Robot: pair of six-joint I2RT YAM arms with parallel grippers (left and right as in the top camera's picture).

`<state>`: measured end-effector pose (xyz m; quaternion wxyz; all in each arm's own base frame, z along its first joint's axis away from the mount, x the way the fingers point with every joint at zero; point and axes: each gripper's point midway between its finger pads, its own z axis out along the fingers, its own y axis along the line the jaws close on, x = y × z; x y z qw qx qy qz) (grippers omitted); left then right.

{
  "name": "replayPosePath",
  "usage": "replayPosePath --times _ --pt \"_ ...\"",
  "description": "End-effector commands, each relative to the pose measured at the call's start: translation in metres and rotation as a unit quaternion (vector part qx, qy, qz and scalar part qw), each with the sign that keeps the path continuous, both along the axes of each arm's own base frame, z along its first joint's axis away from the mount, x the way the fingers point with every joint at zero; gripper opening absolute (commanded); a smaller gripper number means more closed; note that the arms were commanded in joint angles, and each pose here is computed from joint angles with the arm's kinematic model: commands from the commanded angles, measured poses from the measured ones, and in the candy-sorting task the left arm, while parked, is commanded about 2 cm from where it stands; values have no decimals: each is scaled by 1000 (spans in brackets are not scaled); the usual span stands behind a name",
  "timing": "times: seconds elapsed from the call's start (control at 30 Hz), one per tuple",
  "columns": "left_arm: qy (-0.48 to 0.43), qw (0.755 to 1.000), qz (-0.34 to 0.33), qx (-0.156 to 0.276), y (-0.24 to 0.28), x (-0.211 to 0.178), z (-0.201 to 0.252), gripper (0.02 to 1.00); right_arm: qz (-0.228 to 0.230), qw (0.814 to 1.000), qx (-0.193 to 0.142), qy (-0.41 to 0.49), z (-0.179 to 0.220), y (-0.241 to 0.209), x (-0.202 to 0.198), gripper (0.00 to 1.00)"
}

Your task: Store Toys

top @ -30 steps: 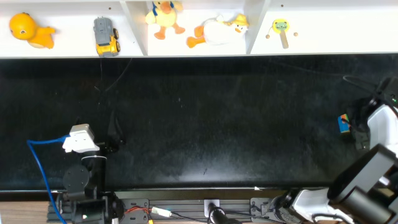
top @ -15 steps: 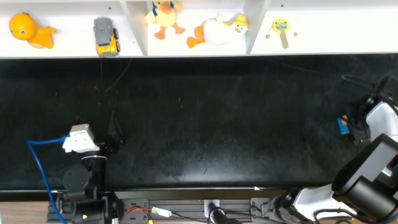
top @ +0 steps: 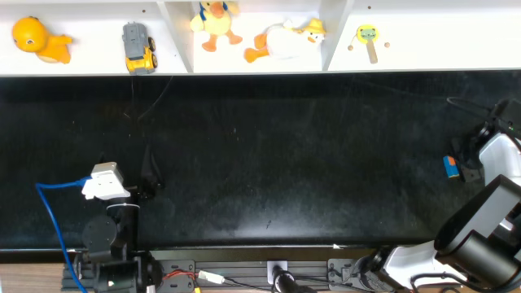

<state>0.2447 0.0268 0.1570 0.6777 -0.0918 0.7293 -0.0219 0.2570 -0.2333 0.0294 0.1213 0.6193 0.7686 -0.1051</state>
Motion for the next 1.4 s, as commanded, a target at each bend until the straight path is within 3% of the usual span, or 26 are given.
replayPosePath --times 0.03,0.23,0.43,0.57,0.63,0.7,0.83,0.97,1.07,1.17,1.23,1.33,1.4 --pt "-3 1000 -6 11 -2 0 1 998 13 1000 -2 6 -1 0 0 500" --pt "-4 1000 -6 11 -2 0 1 998 65 998 11 0 5 4 9 443" --pt "-4 1000 -6 11 -2 0 1 998 90 996 17 -2 29 3 17 264" --pt "-4 1000 -6 11 -2 0 1 998 95 995 14 -8 64 1 22 156" --pt "-3 1000 -6 11 -2 0 1 998 120 992 14 -20 88 3 28 47" --pt "-3 1000 -6 11 -2 0 1 998 153 987 12 -38 119 8 35 47" --pt "-3 1000 -6 11 -2 0 1 998 203 975 -23 -82 190 28 40 47" --pt "-4 1000 -6 11 -2 0 1 998 252 955 -101 -120 236 62 31 49" --pt "-4 1000 -6 11 -2 0 1 996 261 932 -202 -150 255 70 21 49" --pt "-3 1000 -6 11 -2 0 1 996 306 891 -281 -182 246 67 27 49" --pt "-4 1000 -6 11 -2 0 1 996 353 860 -308 -202 230 65 44 49" --pt "-4 1000 -6 11 -2 0 1 998 442 789 -351 -244 209 70 81 47" --pt "-3 1000 -6 11 -2 0 1 998 443 763 -379 -278 204 62 99 47"
